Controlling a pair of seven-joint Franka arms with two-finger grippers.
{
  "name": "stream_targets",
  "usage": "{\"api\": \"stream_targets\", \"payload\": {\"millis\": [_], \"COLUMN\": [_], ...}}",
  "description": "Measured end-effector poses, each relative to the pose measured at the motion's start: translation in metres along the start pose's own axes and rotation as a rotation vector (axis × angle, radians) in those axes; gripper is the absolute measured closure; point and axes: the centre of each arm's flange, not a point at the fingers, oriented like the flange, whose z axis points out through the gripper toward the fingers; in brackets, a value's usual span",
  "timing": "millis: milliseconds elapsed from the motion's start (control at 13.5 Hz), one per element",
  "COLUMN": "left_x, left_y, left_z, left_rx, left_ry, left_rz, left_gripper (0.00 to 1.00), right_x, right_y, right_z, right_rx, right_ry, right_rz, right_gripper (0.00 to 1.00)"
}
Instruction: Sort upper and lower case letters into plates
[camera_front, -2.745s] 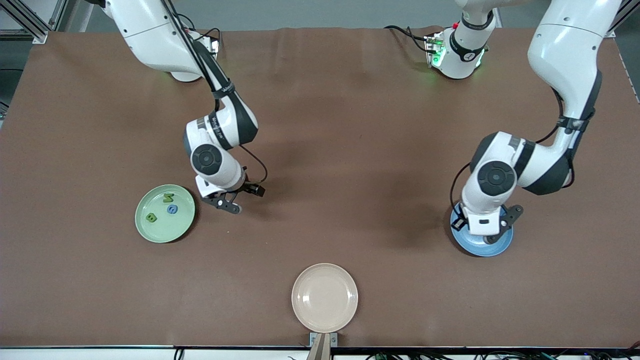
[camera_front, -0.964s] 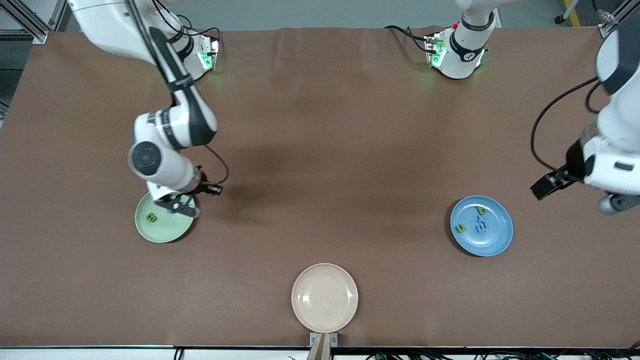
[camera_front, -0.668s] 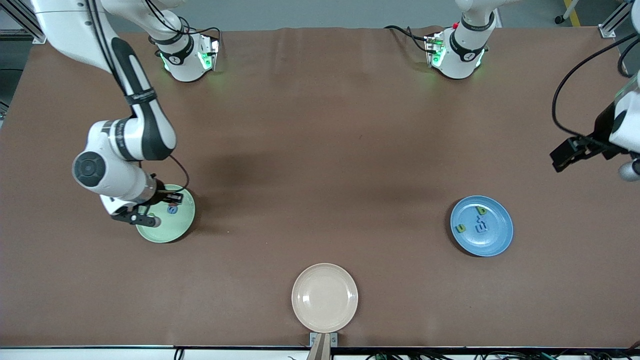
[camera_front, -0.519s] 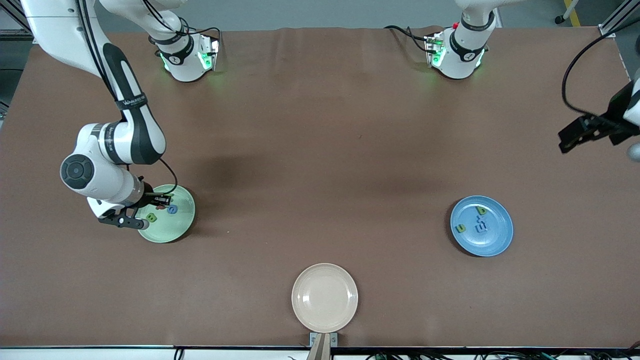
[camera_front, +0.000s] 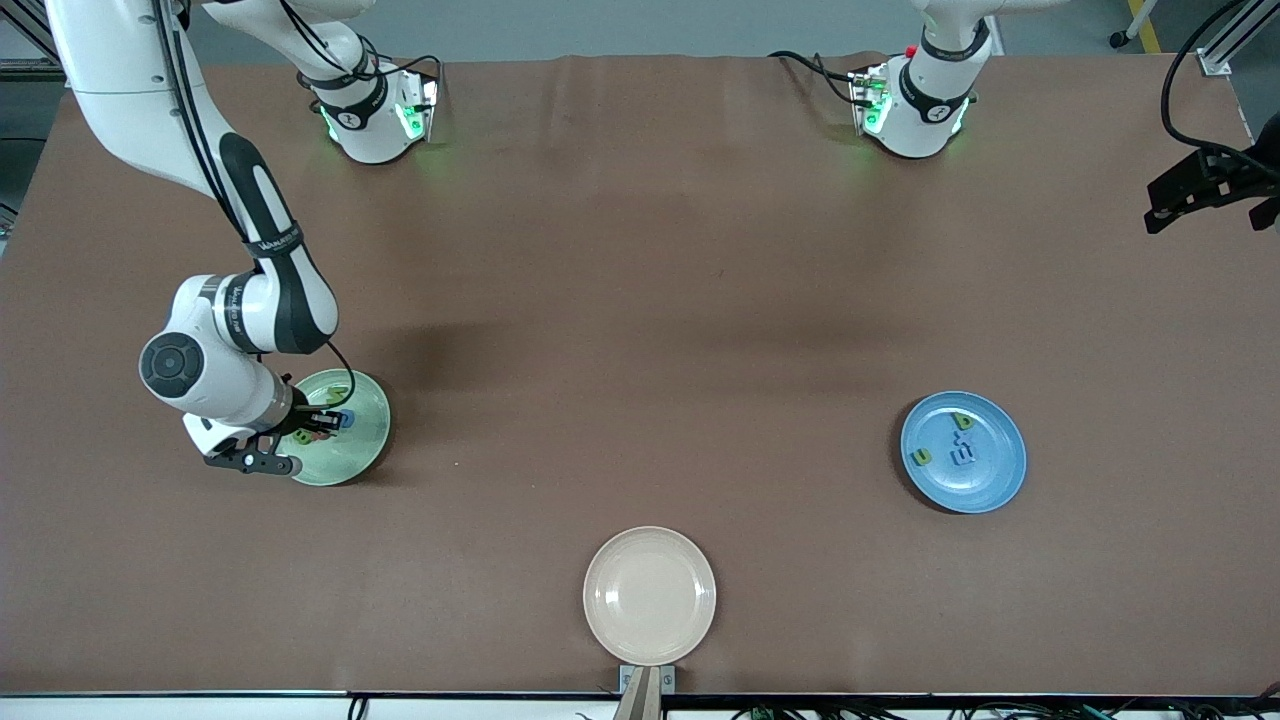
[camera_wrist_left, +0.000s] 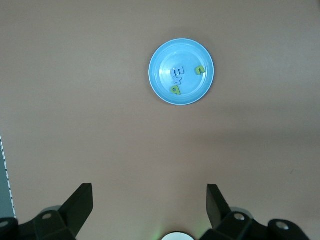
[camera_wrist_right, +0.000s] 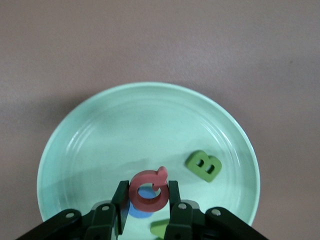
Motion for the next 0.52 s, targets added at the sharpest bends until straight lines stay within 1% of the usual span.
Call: {"api": "stream_targets", "payload": {"millis": [297, 371, 519], "left_x": [-0.0054, -0.0055, -0.0060], "left_y": [0.0011, 0.0012, 0.0012], "left_z": [-0.0046, -0.0047, -0.0053], "left_rx": [0.001, 0.001, 0.001], "left_ry": [0.008, 0.008, 0.009], "left_rz": [0.003, 0.004, 0.005], "left_gripper": [0.00, 0.00, 0.00], "right_x": [0.0092, 0.0102, 0.0115], "right_y": [-0.0033, -0.0038, -0.0045], "right_z": [0.0089, 0.0099, 0.0094], "right_rx": [-0.003, -0.003, -0.003], "right_ry": [0.001, 0.001, 0.003], "right_rz": [-0.004, -0.004, -0.005], "right_gripper": [0.64, 0.58, 0.38]}}
